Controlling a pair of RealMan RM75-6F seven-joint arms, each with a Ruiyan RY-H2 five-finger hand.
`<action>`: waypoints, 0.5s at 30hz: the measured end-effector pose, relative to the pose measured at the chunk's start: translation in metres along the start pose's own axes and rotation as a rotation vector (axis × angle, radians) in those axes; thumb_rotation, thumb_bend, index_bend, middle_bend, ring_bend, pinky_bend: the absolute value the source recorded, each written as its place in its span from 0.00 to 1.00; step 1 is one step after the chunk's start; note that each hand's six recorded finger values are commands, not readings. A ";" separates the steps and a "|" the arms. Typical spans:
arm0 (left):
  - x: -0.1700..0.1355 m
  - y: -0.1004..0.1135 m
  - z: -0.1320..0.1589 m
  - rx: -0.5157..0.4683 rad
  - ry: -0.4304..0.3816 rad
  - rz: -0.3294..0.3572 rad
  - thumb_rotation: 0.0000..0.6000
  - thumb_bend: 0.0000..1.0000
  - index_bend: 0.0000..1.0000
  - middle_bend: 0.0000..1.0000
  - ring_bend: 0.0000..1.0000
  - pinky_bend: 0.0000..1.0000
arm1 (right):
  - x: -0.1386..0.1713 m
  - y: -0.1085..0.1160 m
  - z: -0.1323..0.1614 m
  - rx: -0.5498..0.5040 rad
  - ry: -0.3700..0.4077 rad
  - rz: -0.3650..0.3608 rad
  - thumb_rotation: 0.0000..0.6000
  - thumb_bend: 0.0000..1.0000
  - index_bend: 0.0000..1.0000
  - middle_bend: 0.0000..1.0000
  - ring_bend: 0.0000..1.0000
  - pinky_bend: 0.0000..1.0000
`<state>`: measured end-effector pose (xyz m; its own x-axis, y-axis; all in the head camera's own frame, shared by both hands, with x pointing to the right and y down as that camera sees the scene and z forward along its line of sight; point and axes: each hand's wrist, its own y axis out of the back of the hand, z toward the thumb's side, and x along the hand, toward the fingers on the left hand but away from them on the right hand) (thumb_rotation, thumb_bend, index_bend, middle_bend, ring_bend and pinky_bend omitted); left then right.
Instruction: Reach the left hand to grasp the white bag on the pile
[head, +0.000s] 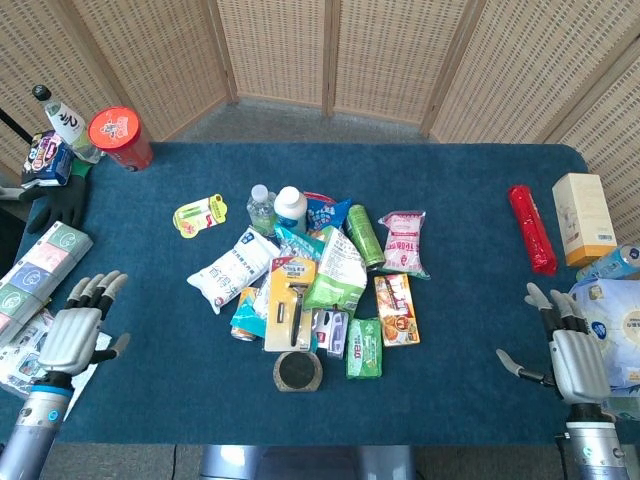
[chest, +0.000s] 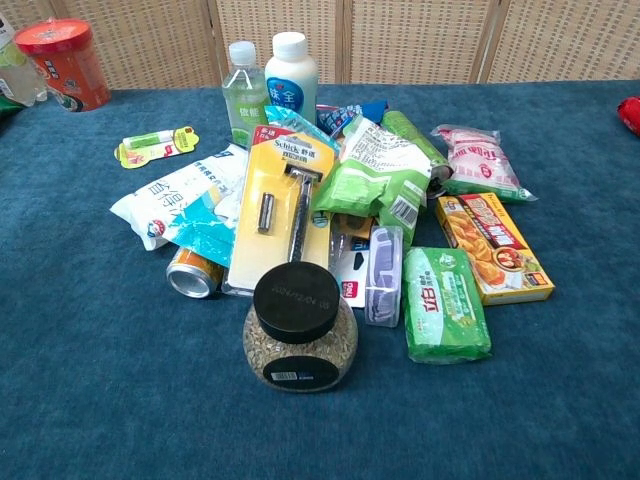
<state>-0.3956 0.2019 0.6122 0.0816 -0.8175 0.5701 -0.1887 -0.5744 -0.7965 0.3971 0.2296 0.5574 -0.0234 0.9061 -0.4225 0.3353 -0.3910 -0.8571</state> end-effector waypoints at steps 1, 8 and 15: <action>0.006 -0.003 0.004 -0.014 -0.002 -0.017 1.00 0.37 0.00 0.00 0.00 0.00 | 0.001 0.000 -0.001 -0.006 0.000 0.002 0.74 0.23 0.00 0.23 0.00 0.00; 0.054 -0.025 0.047 -0.125 -0.056 -0.101 1.00 0.37 0.00 0.00 0.00 0.00 | 0.008 0.003 -0.007 -0.029 -0.015 0.013 0.74 0.23 0.00 0.23 0.00 0.00; 0.085 -0.041 0.076 -0.159 -0.104 -0.146 1.00 0.37 0.00 0.00 0.00 0.00 | 0.014 0.006 -0.011 -0.074 -0.024 0.019 0.75 0.23 0.00 0.23 0.00 0.00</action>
<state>-0.3068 0.1528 0.6784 0.2177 -0.7311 0.6466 -0.3189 -0.6794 -0.6608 0.4096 0.2417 0.5493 -0.0384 0.8941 -0.4461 0.4045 -0.3943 -0.8252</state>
